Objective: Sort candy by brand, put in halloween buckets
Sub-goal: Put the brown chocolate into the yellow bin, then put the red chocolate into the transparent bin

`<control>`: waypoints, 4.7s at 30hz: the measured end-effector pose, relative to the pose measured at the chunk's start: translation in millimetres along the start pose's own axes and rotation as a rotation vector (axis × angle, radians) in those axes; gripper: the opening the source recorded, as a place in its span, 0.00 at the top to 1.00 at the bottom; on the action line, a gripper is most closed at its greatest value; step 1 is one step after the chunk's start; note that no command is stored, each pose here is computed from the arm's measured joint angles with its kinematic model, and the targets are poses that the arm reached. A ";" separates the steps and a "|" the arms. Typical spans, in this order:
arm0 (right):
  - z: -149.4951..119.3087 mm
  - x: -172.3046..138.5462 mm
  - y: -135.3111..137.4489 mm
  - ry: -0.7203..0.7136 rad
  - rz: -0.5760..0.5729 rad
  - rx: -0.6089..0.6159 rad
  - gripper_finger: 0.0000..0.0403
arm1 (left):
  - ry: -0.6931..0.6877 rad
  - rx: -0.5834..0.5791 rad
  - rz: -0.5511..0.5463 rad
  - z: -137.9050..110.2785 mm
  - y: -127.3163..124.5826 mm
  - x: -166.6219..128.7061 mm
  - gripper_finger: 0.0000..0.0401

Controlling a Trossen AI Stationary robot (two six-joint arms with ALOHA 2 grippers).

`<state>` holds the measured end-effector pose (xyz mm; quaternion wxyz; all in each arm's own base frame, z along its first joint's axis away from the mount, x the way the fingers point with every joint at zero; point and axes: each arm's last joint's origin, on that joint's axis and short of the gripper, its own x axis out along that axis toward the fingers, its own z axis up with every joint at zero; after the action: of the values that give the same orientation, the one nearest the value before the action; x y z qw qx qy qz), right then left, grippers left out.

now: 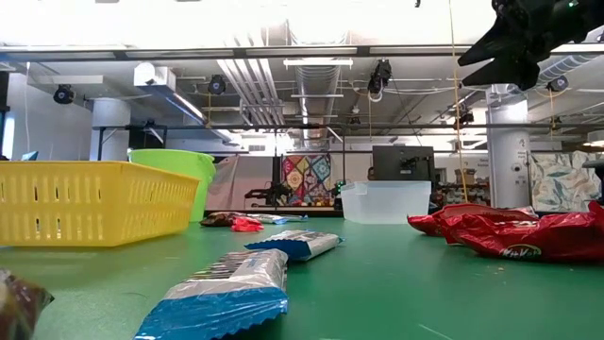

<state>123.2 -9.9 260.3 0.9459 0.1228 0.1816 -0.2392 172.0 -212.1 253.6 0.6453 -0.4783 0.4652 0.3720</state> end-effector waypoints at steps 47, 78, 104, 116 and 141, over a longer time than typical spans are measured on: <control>1.6 4.3 3.2 -0.002 0.017 0.280 0.32 | -0.202 1.025 -0.077 114.2 -65.1 0.7 0.69; -11.1 142.1 157.5 0.957 -0.184 0.160 0.40 | -1.088 1.067 -0.454 142.1 23.0 -16.0 0.71; -59.7 193.3 162.3 1.050 -0.280 0.089 0.90 | -1.061 1.054 -0.453 141.8 25.5 -12.8 0.71; -11.6 176.9 157.5 0.908 -0.178 0.094 0.94 | -1.044 1.059 -0.437 140.4 22.3 -6.7 0.71; 79.0 222.3 -28.2 0.499 -0.643 0.232 0.94 | -1.024 0.999 -0.467 139.1 17.8 -2.6 0.71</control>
<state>313.9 -149.9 238.2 0.7299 0.2196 0.4061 -0.5040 188.8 -73.5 266.5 0.9833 0.0179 0.1069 0.1461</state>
